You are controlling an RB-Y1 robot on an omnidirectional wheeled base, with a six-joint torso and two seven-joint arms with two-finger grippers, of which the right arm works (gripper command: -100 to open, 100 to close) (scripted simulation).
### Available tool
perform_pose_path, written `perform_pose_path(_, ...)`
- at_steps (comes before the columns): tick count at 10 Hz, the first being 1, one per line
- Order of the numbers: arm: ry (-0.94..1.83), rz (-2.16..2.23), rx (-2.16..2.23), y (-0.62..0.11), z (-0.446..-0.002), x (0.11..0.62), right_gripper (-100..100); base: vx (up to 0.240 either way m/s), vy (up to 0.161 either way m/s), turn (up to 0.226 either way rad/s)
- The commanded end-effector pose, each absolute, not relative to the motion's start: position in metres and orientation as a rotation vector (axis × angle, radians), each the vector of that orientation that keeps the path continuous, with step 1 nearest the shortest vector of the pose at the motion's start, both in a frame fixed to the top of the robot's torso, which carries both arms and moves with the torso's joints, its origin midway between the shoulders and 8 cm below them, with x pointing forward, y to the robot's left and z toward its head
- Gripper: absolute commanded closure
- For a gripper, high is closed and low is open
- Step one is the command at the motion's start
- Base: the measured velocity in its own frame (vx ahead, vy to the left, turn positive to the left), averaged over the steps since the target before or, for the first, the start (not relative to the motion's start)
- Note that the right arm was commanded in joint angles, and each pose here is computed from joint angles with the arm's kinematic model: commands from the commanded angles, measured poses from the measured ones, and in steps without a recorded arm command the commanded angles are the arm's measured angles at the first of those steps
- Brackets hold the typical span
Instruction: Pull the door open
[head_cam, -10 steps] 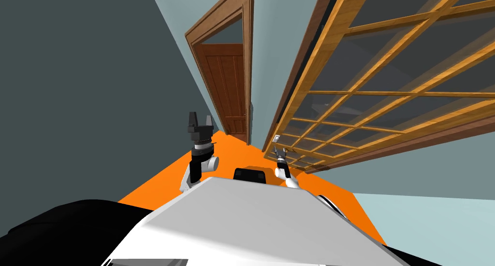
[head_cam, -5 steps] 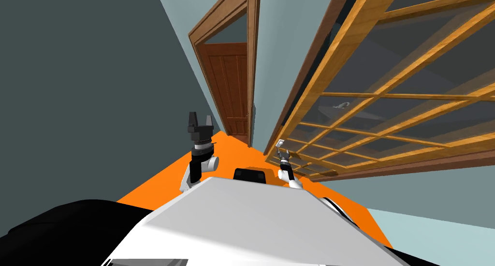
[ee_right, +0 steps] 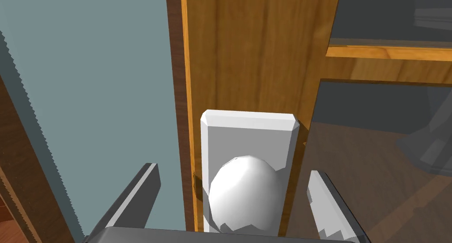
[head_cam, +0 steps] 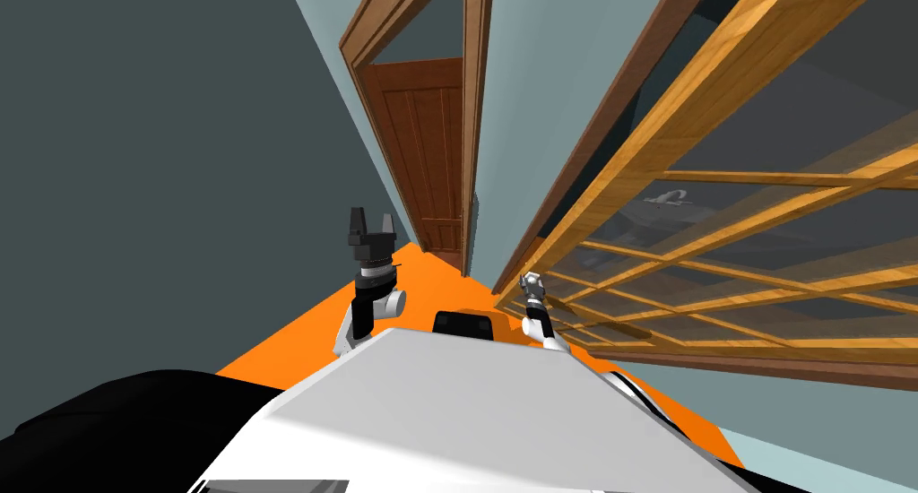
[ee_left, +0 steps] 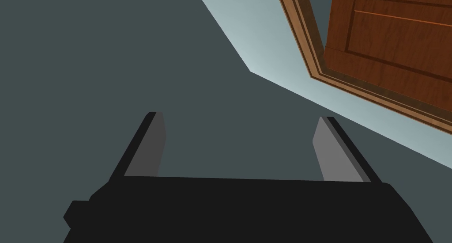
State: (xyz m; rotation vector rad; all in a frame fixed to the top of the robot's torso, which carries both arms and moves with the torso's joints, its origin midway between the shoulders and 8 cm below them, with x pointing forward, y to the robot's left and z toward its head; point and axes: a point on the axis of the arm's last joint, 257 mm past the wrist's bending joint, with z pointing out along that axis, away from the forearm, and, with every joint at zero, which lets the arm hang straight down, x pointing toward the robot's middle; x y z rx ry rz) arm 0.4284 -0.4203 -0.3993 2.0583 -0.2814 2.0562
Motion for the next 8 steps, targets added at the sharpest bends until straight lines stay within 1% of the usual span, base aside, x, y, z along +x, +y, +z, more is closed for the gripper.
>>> perform_pose_path(1, -0.280, 2.055, 2.060, -0.4200, -0.3995, 0.4283, 100, -0.002, 0.001, -0.023)
perform_pose_path(6, -0.280, 2.055, 2.060, -0.4200, -0.3995, 0.4283, 100, -0.011, -0.001, 0.001)
perform_pose_path(7, -0.260, 2.064, 2.075, -0.4191, -0.4008, 0.4252, 100, -0.106, -0.005, 0.100)
perform_pose_path(8, -0.255, 2.069, 2.078, -0.4185, -0.4006, 0.4248, 100, -0.189, -0.027, 0.072)
